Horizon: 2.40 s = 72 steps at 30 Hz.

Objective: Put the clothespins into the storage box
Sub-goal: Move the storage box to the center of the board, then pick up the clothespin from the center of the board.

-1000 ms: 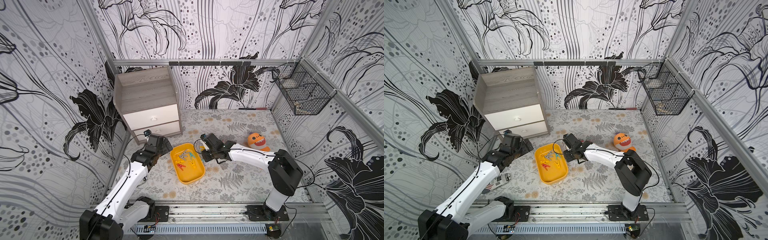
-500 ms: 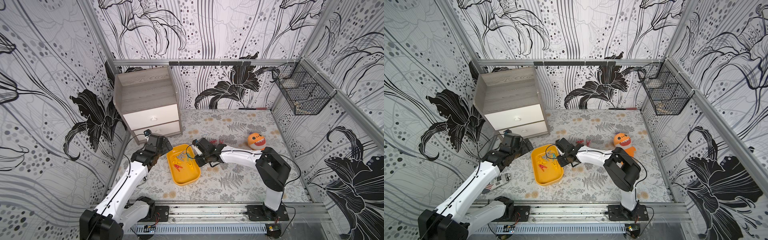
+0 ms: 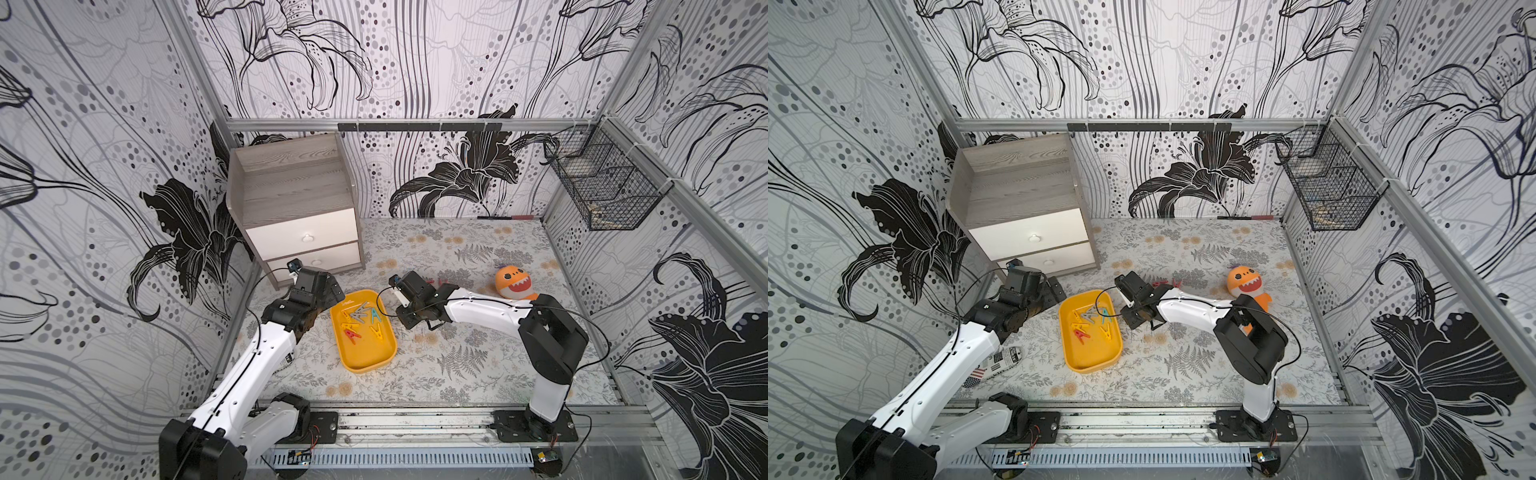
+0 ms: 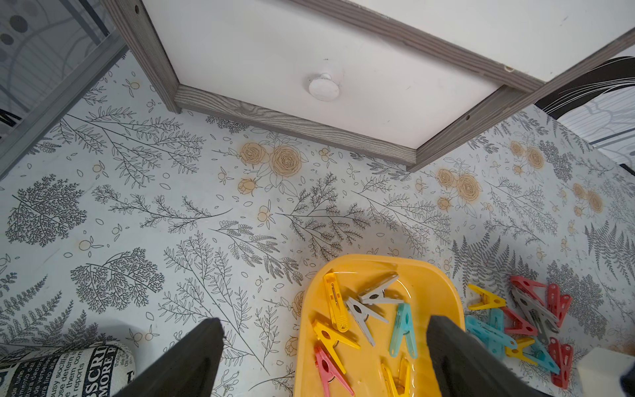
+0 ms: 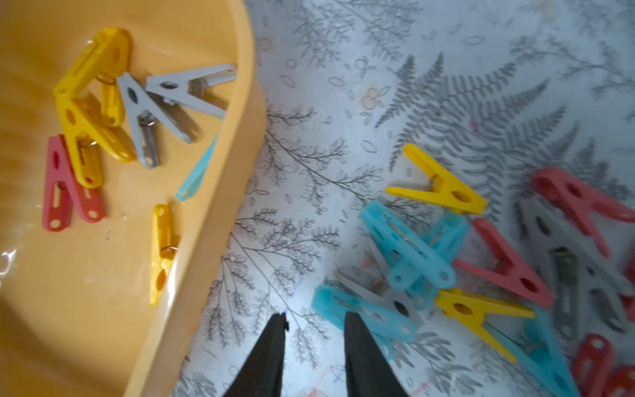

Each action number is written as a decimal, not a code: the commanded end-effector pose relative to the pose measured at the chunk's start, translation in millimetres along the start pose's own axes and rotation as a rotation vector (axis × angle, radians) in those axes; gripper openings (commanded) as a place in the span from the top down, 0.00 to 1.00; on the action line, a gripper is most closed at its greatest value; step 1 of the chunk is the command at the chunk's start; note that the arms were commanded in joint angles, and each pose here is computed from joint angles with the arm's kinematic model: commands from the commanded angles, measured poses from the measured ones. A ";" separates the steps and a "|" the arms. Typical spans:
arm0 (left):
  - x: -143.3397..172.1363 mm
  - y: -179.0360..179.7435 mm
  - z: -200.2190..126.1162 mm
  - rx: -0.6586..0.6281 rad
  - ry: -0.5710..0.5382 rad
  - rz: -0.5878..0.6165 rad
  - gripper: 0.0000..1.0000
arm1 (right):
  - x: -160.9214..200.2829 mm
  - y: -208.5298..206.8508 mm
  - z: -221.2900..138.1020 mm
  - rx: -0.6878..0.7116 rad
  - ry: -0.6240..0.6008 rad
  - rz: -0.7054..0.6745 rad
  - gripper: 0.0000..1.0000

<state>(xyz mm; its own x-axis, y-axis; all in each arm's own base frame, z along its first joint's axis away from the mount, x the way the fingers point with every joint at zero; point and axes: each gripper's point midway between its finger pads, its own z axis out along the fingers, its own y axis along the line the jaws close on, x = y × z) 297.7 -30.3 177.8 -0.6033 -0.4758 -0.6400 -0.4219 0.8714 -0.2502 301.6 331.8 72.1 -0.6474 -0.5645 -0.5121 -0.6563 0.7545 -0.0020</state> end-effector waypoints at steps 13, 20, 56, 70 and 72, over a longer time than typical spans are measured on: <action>-22.1 -7.1 -10.4 0.009 -0.052 -0.001 0.03 | 19.9 -32.7 11.3 0.026 0.064 -0.059 0.60; -20.4 -6.6 -9.1 0.008 -0.049 -0.002 0.03 | 30.4 -21.2 19.9 -0.041 0.098 -0.040 0.63; -18.5 -4.6 -8.6 0.006 -0.051 -0.006 0.03 | 48.1 -2.5 23.4 -0.154 0.129 -0.036 0.81; -17.5 -5.2 -6.7 0.008 -0.048 -0.009 0.03 | 20.7 -1.2 -18.7 -0.165 0.022 -0.034 0.95; -17.5 -5.2 -7.0 0.008 -0.049 -0.006 0.03 | 11.5 0.1 -29.7 -0.173 -0.010 -0.029 0.95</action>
<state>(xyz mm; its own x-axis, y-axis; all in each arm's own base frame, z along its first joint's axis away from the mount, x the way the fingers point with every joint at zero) 301.5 -29.7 187.7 -0.5886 -0.4776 -0.6522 -0.4227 0.8696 -0.2553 285.4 312.1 66.7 -0.6364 -0.5992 -0.4857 -0.7250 0.6797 0.1113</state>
